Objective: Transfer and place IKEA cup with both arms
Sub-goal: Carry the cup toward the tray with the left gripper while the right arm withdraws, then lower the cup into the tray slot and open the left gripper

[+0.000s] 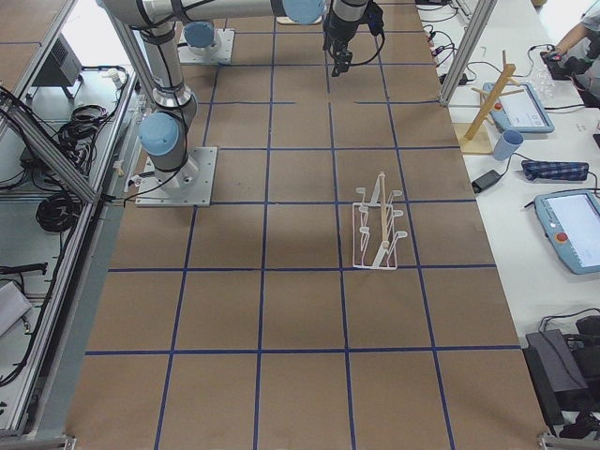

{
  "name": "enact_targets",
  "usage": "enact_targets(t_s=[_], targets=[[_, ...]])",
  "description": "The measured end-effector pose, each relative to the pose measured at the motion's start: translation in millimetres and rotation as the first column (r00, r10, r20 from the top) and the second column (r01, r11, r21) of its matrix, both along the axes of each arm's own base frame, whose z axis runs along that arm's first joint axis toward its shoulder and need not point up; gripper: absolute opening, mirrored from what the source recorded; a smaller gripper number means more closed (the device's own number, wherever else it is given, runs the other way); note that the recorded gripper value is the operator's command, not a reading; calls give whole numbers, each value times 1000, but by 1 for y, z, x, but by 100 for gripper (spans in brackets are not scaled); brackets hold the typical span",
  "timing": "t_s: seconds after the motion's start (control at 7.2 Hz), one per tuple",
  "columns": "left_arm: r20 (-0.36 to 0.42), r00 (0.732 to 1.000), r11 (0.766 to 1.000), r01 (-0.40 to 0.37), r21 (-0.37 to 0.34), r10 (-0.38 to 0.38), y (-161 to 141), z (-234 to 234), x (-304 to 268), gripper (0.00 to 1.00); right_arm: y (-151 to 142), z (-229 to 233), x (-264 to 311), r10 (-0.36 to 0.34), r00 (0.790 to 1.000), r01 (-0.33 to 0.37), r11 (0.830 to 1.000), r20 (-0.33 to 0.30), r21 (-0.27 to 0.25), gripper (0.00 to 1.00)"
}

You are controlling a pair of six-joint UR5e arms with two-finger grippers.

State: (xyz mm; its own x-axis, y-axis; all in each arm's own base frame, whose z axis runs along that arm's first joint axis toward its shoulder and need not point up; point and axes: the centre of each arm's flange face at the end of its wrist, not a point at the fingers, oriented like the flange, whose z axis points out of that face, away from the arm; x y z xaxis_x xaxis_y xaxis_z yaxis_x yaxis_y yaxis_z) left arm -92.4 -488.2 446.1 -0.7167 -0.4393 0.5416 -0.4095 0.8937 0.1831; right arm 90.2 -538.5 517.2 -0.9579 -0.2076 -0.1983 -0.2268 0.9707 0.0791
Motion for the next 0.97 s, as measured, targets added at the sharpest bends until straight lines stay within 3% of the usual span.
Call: enact_targets(t_s=[0.14,0.42,0.56,0.83,0.97], targets=[[135,987,996,89,-21,-86,0,-7,16,0,4,-12,14,-42,998,41,999,-51,-19,100],[345,897,958,288,17,-276,-1,-26,64,0,31,-36,35,-119,987,110,990,-111,-86,100],[416,826,920,387,69,-379,-4,-38,97,0,45,-42,38,-155,981,142,984,-117,-111,100],[505,647,802,570,177,-572,-17,-66,144,0,53,-41,38,-205,970,189,974,-128,-127,100],[517,583,754,621,215,-627,-27,-81,161,0,53,-38,38,-218,966,201,971,-135,-130,100]])
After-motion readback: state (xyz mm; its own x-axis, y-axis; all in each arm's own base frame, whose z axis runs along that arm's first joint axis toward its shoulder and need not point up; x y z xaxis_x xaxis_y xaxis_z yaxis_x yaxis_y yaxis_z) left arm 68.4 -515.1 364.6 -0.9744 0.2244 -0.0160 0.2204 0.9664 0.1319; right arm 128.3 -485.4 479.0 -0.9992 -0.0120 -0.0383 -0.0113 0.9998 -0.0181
